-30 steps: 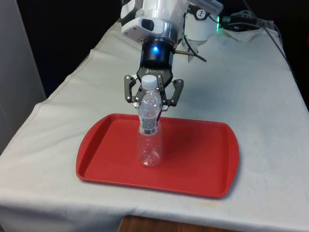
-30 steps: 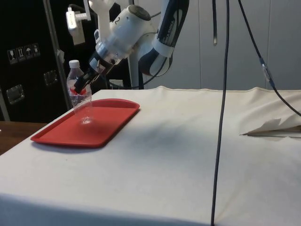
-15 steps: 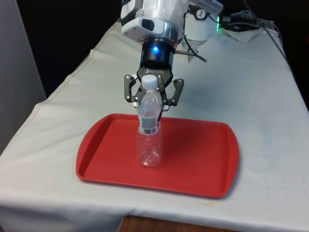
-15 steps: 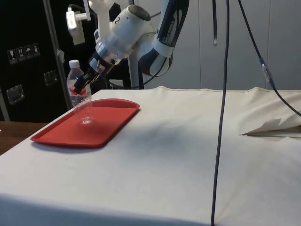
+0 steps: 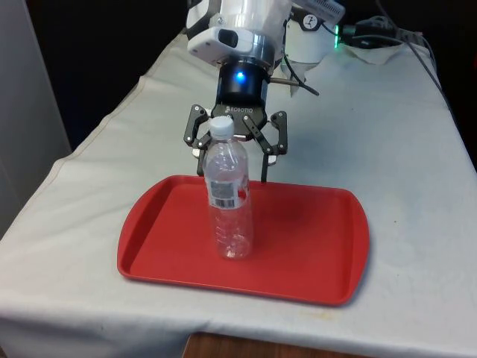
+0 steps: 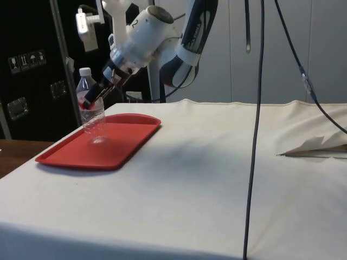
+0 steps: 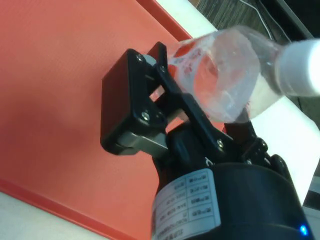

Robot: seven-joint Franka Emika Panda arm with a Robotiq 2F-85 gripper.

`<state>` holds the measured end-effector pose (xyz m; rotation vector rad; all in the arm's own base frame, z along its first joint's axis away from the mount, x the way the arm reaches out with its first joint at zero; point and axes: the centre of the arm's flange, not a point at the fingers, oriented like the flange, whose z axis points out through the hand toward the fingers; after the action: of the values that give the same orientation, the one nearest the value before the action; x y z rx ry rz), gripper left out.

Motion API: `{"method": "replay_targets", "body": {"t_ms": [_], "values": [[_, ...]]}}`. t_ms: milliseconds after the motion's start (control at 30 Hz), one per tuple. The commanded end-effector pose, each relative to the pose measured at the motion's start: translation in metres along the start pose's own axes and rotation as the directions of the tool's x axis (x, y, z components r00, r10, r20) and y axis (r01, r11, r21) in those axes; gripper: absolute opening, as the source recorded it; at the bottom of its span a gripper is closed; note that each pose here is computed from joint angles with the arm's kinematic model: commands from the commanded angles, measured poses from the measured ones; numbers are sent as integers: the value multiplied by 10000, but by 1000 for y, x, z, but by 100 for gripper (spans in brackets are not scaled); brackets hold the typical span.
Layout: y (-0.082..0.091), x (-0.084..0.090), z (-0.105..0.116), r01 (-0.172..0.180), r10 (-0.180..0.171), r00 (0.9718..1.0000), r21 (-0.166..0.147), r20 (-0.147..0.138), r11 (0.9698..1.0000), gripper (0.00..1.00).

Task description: Place the bottle upright on the tray.

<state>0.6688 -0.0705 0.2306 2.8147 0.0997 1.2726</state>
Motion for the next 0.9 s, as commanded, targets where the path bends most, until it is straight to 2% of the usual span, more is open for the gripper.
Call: {"method": "replay_targets", "body": {"t_ms": [0, 367, 533, 567, 867], "values": [[0, 0, 0, 0, 0, 10000, 0, 0, 10000, 100], [0, 0, 0, -12, 12, 10000, -8, -5, 10000, 100], [1, 7, -4, -76, 75, 9999, -77, -82, 9999, 100], [0, 3, -1, -24, 24, 10000, -16, -57, 10000, 100], [4, 21, -15, -146, 142, 9996, -183, -259, 9997, 100]]}}
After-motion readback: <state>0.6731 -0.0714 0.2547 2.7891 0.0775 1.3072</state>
